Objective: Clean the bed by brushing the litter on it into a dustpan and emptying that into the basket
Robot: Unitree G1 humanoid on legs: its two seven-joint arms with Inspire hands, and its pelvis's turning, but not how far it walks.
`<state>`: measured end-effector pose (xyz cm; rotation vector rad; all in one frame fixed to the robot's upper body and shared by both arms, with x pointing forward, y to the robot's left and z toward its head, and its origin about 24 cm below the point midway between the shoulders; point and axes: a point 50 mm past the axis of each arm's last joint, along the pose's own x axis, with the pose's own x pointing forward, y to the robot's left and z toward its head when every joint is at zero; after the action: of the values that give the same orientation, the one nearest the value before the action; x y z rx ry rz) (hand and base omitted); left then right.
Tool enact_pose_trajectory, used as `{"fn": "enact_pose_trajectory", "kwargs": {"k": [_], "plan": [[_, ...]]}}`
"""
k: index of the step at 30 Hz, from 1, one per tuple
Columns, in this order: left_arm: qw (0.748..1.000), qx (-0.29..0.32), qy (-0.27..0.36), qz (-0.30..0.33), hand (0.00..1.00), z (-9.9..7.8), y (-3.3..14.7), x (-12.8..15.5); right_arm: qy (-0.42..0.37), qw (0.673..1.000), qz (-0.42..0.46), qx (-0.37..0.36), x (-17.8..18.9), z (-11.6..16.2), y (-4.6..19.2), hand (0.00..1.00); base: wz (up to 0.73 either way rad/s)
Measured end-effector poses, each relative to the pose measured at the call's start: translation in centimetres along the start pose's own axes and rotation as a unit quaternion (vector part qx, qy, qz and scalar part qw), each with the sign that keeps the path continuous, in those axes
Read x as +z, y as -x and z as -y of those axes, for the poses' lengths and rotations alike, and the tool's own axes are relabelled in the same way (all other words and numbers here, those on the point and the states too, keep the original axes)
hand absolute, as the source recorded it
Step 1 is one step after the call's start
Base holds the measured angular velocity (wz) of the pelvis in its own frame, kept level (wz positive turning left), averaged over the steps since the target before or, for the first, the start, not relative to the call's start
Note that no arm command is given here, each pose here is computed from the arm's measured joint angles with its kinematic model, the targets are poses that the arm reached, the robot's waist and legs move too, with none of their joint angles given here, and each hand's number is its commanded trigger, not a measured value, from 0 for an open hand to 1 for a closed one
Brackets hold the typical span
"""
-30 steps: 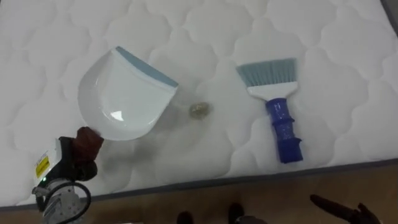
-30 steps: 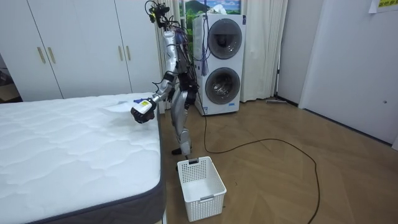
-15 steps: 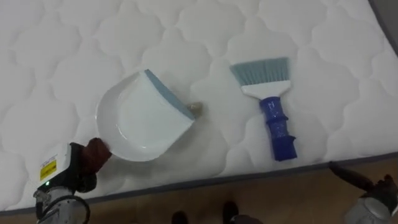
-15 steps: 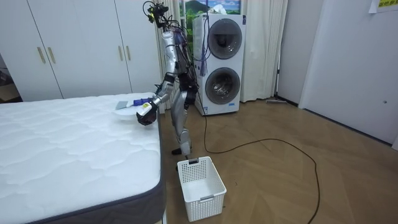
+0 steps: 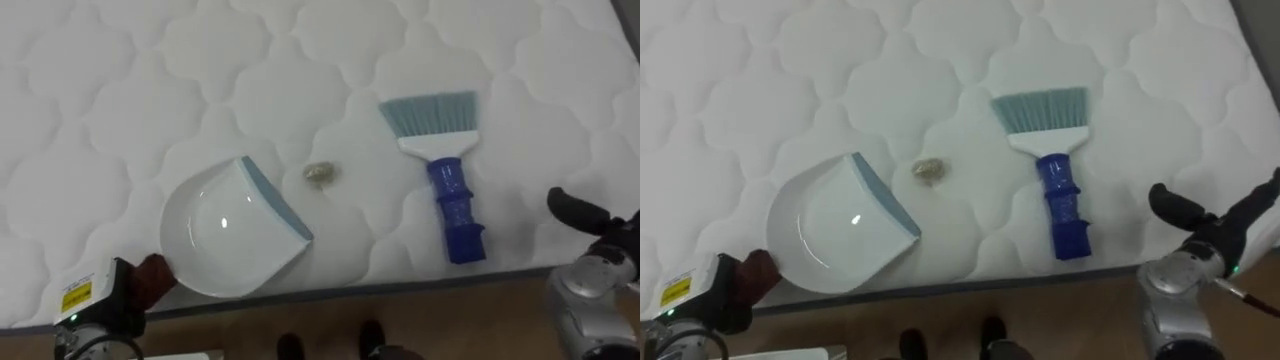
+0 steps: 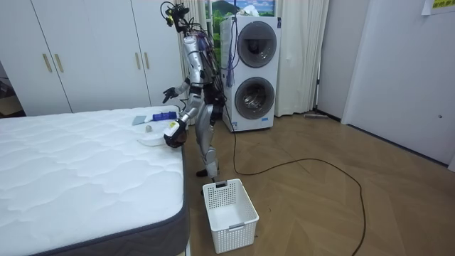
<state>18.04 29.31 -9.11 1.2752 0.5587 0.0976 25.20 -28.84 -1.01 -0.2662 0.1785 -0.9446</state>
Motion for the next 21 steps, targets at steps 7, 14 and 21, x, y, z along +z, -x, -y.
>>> {"fn": "enact_pose_trajectory", "kwargs": {"k": [7, 14, 21], "plan": [[1.0, -0.013, -0.005, -0.005, 1.0, 0.4, 0.1, 0.0, 0.011, 0.997, 0.073, 0.021, 2.1, -1.1, 0.6, 0.0, 0.02], [0.999, -0.019, -0.015, -0.021, 1.0, 0.5, 0.2, -0.6, 0.014, 0.991, 0.114, 0.065, 3.3, -2.6, 1.8, 0.0, 0.0], [1.0, -0.014, -0.017, -0.016, 1.0, 0.2, -0.3, -0.1, 0.051, 0.986, 0.11, 0.114, 2.1, -3.7, 2.8, 0.0, 0.0]]}}
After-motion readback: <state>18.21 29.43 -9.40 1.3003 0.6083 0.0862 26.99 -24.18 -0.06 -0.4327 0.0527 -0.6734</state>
